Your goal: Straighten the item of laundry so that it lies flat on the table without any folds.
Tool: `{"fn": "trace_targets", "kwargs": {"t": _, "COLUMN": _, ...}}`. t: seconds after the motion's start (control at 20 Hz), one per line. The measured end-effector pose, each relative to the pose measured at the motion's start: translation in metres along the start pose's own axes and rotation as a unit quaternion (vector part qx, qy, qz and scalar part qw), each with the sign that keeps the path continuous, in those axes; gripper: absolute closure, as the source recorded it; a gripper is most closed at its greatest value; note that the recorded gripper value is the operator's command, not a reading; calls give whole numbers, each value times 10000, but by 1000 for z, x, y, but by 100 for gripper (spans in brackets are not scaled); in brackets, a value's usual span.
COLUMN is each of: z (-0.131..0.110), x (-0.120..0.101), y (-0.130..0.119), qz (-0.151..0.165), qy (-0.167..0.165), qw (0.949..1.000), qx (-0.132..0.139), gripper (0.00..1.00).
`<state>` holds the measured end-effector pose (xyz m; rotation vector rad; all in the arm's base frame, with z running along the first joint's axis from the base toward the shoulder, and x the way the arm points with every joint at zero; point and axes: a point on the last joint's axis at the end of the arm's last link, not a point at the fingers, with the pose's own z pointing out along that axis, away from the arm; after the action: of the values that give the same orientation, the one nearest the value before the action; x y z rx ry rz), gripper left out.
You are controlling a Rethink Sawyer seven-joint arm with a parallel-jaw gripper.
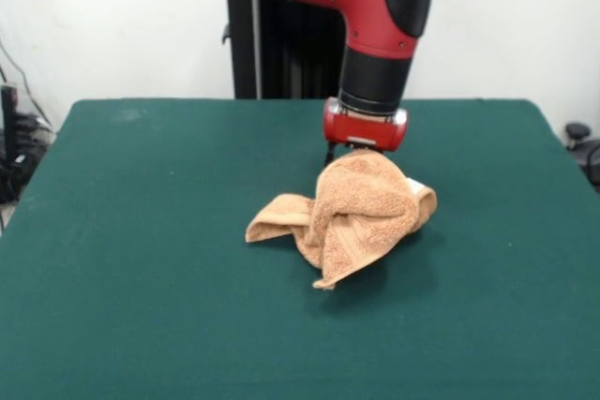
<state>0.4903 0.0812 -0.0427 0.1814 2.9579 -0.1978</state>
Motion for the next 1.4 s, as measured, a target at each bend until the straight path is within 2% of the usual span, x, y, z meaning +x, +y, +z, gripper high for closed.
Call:
{"fn": "trace_targets", "kwargs": {"t": 0.45, "z": -11, "x": -11, "y": 0, "qz": 65, "qy": -121, "qw": 9999, "qx": -24, "gripper": 0}}
{"fn": "trace_targets", "kwargs": {"t": 0.95, "z": -71, "x": -54, "y": -4, "qz": 422, "qy": -394, "qw": 9982, "qx": -130, "gripper": 0}}
{"fn": "trace_targets", "kwargs": {"t": 1.1, "z": -81, "x": -64, "y": -7, "qz": 477, "qy": -501, "qw": 9975, "qx": -148, "gripper": 0}}
{"fn": "trace_targets", "kwargs": {"t": 1.4, "z": -80, "x": -69, "y": -6, "qz": 542, "qy": -510, "qw": 9969, "qx": -241, "gripper": 0}}
